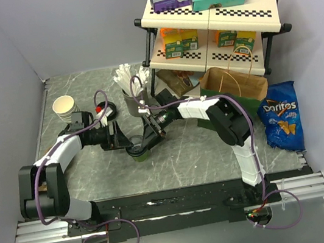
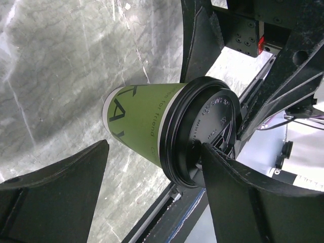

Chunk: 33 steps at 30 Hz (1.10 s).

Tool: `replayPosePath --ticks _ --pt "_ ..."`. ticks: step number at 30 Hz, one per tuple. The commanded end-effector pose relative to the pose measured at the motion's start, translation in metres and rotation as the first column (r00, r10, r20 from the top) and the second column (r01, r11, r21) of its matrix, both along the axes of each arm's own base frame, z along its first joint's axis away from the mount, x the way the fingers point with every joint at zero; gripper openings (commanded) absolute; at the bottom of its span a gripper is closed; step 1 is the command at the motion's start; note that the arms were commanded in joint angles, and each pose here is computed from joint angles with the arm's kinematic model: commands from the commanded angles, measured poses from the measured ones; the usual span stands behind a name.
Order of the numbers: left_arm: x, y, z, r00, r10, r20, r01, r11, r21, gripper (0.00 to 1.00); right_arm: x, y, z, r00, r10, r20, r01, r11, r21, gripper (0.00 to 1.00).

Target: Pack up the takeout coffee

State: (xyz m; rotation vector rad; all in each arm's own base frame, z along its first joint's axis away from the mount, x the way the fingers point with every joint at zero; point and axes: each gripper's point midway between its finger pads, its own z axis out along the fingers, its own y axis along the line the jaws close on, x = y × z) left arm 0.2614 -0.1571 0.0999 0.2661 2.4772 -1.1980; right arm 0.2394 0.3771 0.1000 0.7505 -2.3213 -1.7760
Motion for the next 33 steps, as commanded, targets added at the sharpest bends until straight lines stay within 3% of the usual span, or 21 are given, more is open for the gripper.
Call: replayPosePath --ticks 1,20,23,27,33 --pt "0.014 0.005 -0.011 0.999 0.022 0.032 -0.023 0.999 0.044 0.79 0.007 0.003 -0.017 0.993 -0.035 0.11 0.039 0.999 -0.033 0.77" --pt "0.015 0.004 -0.023 0.999 0.036 0.012 -0.036 0.999 0.011 0.78 0.014 0.001 -0.046 0.984 -0.122 0.126 0.135 0.986 -0.102 0.74" --pt "0.015 0.003 -0.023 0.999 0.03 0.018 -0.03 1.0 0.005 0.78 0.019 -0.001 -0.044 0.972 -0.14 0.187 0.162 0.981 -0.109 0.74" --pt "0.013 0.001 -0.018 0.999 0.003 0.034 -0.002 1.0 -0.02 0.78 0.024 -0.001 -0.027 0.943 -0.171 0.284 0.188 0.982 -0.033 0.78" --pt "0.006 -0.009 0.006 0.99 -0.088 0.111 0.1 0.99 -0.104 0.8 0.025 0.007 0.002 0.958 -0.166 0.236 0.159 0.986 0.047 0.85"
